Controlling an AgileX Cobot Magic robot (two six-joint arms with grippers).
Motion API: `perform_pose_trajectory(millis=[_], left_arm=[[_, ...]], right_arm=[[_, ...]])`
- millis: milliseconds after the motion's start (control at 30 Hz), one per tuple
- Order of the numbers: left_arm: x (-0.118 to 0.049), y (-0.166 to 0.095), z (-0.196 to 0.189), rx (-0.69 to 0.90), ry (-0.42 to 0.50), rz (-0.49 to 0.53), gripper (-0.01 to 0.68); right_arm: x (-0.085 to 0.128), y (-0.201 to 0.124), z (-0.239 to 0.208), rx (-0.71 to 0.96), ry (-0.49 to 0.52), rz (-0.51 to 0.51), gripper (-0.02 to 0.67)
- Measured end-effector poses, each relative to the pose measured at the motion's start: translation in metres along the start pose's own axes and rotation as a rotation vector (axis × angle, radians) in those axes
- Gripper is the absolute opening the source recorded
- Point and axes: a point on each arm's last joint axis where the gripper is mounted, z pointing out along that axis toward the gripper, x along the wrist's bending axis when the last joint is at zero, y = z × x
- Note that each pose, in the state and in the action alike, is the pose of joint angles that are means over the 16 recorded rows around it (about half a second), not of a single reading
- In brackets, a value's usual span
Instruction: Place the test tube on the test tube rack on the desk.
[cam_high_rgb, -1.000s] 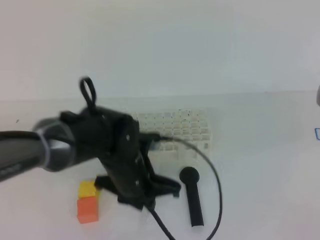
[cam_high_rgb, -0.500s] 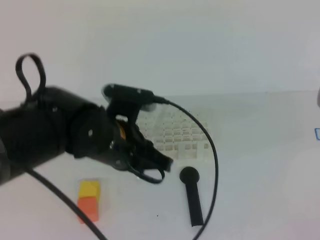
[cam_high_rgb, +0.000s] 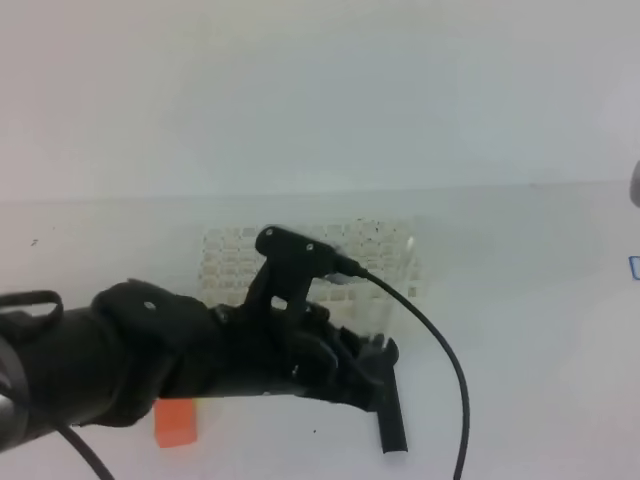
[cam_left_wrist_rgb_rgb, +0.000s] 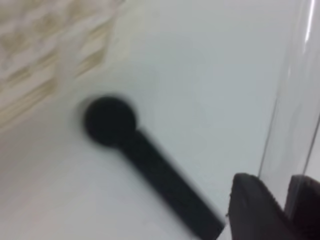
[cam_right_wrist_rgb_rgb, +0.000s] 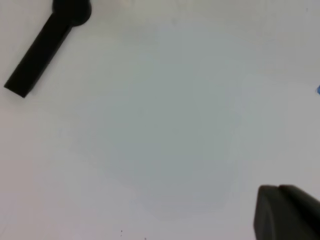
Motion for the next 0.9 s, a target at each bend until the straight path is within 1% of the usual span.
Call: perform_pose_trajectory(millis=[167,367,500,633,767,900], left_arm=[[0.005,0.000,-0.003,-0.079,-0.091,0.012,0.111],[0.023,-0.002,-0.017,-0.192,-0.235,0.007,0.111],[0.038,-0.007,-0.031,-0.253,-0.334,-0.021,0.111],[0.050,-0.013,-0.046,-0.307,-0.415,-0.068,0.111],[0.059,-0.018,-0.057,-0.346,-0.465,-0.113,0.111],[0.066,-0.020,-0.062,-0.370,-0.470,-0.123,0.111]], right_arm=[[0.000,0.001,0.000,-0.008,-0.001,-0.003,-0.001],[0.001,0.003,0.003,-0.047,0.004,-0.027,-0.001],[0.005,0.006,0.012,-0.136,0.016,-0.062,-0.001],[0.011,0.009,0.027,-0.272,0.031,-0.079,-0.001],[0.018,0.007,0.044,-0.437,0.042,-0.036,-0.001],[0.022,0.000,0.059,-0.582,0.032,0.065,-0.001]])
